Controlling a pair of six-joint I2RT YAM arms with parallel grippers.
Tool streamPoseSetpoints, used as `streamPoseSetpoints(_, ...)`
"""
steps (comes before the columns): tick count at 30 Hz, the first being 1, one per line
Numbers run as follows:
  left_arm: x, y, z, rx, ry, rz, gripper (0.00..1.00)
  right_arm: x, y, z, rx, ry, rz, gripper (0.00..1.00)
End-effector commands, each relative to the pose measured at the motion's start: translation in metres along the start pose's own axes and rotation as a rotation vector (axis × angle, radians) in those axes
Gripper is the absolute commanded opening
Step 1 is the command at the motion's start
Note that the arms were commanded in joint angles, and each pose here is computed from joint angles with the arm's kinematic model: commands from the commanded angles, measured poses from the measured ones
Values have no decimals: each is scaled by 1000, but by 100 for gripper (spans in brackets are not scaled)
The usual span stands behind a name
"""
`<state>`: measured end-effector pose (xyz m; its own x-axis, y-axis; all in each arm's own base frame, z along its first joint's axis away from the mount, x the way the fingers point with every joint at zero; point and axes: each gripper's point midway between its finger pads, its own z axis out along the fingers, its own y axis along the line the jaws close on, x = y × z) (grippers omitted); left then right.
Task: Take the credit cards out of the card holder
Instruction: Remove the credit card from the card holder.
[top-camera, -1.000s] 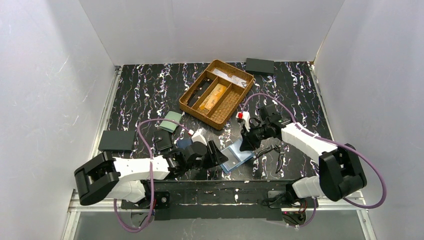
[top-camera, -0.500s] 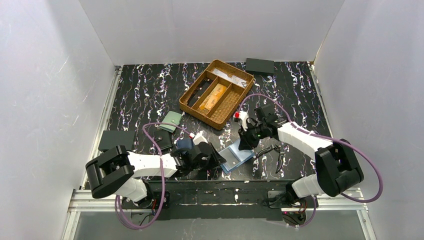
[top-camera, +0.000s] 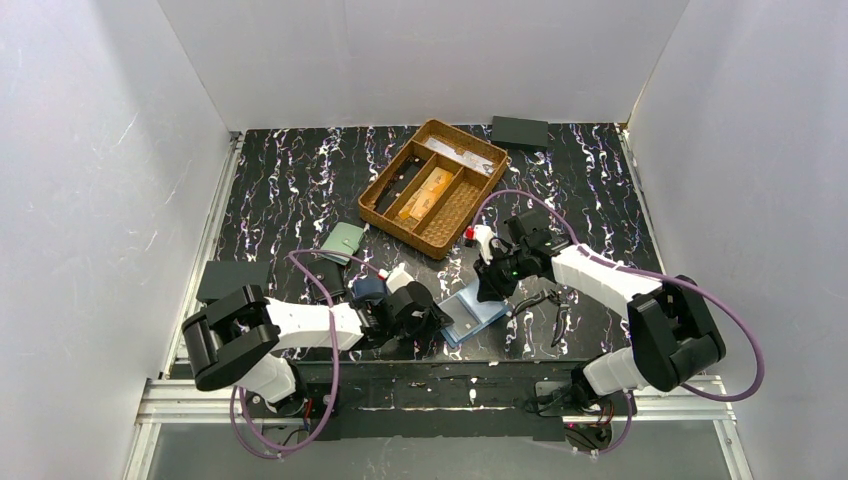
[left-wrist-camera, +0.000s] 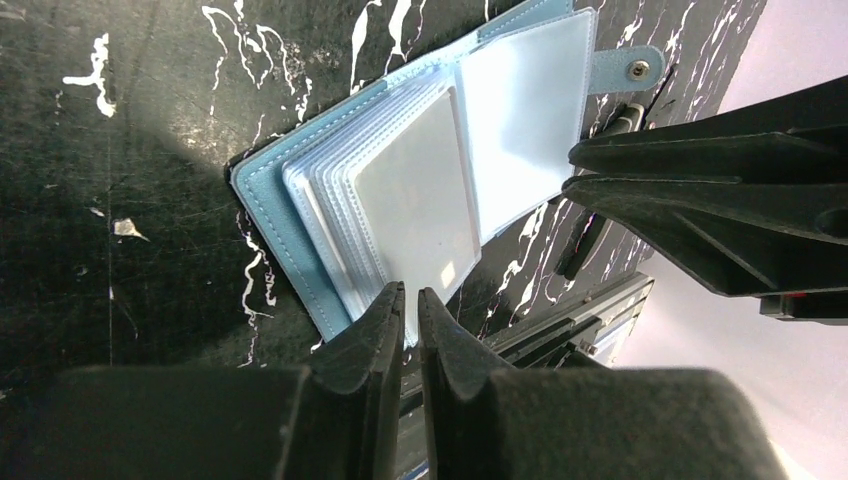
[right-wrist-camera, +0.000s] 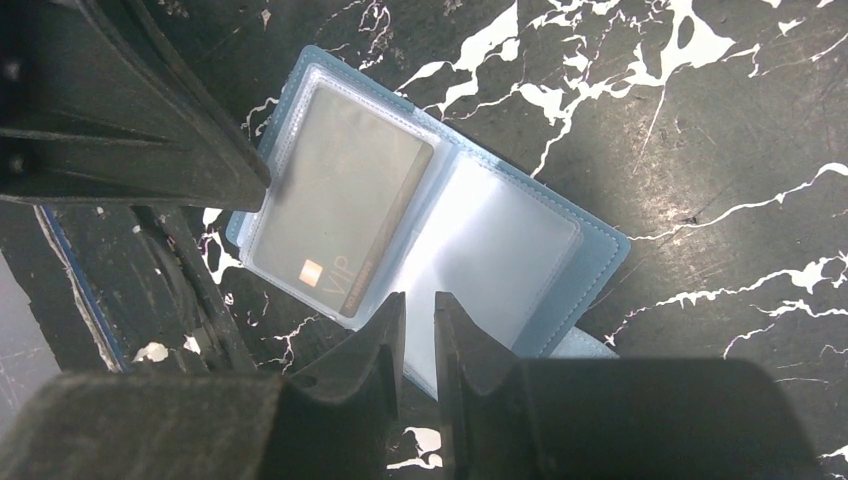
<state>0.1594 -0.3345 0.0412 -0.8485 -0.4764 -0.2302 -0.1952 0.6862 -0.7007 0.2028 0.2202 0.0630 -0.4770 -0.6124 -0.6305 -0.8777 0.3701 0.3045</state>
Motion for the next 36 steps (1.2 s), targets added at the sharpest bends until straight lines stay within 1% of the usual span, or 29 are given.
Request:
streamPoseSetpoints(1, -6, -4, 0, -38, -32, -5, 12, 1, -2, 5, 7, 11, -10, 25)
streamPoseSetpoints(12, -3, 1, 4, -63, -22, -11, 23, 6, -5, 9, 20, 38, -11, 26)
streamPoseSetpoints(22, -2, 3, 8, -77, -19, -24, 26, 10, -6, 11, 27, 57, -13, 27)
streamPoseSetpoints(36, -10, -4, 0, -46, -55, -29, 26, 16, -5, 16, 28, 93, -15, 27)
